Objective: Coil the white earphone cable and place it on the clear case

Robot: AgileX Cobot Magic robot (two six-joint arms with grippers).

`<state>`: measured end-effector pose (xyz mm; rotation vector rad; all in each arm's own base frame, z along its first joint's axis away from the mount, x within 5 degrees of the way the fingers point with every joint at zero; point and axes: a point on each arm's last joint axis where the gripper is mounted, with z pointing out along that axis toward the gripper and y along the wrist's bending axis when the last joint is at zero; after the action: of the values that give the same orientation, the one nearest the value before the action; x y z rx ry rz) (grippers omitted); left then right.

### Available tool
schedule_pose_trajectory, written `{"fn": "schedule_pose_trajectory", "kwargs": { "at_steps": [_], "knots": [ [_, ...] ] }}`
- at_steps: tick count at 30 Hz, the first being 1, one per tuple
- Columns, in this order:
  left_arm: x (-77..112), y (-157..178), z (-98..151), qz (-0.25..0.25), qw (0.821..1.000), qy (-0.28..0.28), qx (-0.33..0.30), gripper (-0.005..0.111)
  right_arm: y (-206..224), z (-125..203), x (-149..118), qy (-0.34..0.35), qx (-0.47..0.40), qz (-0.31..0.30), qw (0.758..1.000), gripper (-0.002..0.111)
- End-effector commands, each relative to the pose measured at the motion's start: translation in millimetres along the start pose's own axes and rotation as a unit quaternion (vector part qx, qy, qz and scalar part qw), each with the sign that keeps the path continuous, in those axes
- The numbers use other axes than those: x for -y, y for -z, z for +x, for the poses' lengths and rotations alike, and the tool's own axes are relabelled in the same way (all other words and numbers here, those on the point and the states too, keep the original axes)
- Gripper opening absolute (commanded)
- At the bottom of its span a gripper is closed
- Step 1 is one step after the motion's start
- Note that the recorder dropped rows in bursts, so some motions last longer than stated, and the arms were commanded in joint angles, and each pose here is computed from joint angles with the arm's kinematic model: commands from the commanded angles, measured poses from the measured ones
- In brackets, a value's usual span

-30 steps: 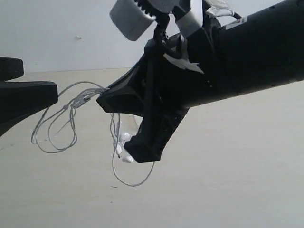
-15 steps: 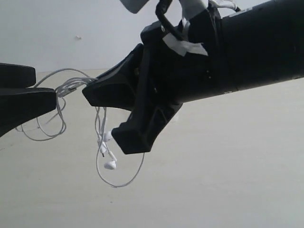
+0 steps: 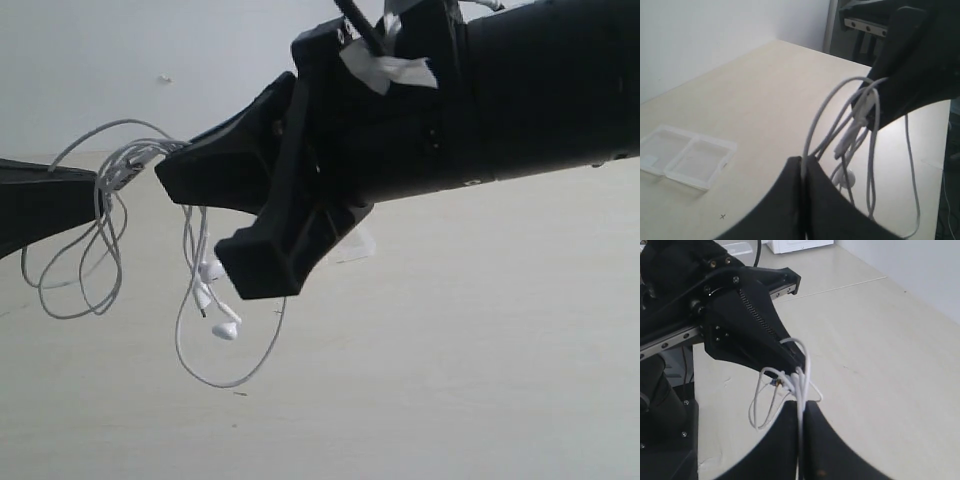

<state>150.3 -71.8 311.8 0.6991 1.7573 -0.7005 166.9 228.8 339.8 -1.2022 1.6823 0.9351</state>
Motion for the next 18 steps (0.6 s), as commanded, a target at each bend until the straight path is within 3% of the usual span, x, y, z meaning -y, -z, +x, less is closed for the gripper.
{"fn": "schedule_pose_trajectory", "kwargs": {
  "at_steps": [1, 9, 18],
  "knots": [
    [-0.4, -1, -1, 0.002, 1.000, 0.003, 0.001, 0.000, 2, -4, -1, -0.005, 0.017, 0.000, 1.000, 0.000],
    [-0.7, -3, 14, 0.002, 1.000, 0.020, -0.014, 0.000, 3, -11, -3, -0.015, 0.057, -0.012, 0.998, 0.000],
    [0.5, -4, 11, 0.015, 0.999, 0.029, 0.013, 0.000, 3, -18, -5, -0.026, 0.099, -0.026, 0.994, 0.000]
  ]
}}
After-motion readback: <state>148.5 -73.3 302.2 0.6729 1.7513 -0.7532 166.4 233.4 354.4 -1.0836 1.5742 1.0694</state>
